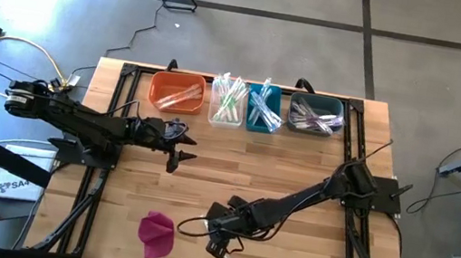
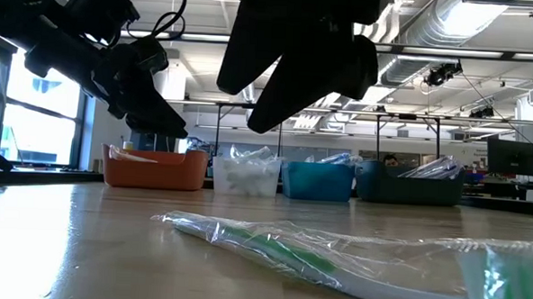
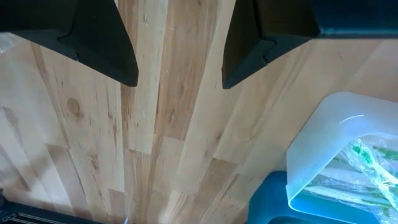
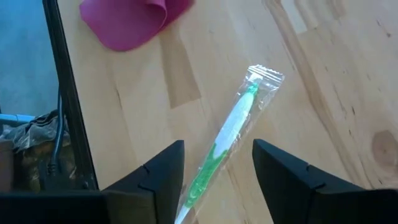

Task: Pick & Place Toothbrushes
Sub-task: Put the green toothbrush into the transparent bin

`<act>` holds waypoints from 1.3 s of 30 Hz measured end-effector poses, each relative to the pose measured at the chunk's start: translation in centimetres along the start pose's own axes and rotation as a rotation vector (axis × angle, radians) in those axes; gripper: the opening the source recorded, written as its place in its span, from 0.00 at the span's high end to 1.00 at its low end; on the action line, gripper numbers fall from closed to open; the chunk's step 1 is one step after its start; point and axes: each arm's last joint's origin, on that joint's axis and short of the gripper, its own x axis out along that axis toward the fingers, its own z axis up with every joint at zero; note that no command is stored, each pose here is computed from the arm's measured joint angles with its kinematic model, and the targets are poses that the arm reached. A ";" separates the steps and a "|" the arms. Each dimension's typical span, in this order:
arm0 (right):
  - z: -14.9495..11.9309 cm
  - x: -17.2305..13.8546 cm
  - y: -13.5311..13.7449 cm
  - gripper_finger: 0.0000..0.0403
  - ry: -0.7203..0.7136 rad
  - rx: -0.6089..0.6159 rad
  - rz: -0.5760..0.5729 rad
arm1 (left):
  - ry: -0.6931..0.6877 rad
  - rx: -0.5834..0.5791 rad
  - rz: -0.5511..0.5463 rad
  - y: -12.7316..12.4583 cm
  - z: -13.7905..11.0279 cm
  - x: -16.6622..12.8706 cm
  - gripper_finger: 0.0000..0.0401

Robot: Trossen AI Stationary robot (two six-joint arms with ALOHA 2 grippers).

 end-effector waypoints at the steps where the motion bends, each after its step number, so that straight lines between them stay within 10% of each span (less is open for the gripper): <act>1: -0.1 0.4 0.0 0.54 0.001 0.000 -0.002 | 0.000 0.000 0.000 0.0 0.0 0.0 0.43; 39: -2.0 6.1 -1.9 0.64 0.119 0.022 -0.100 | 0.022 -0.021 0.004 0.0 -0.2 0.0 0.43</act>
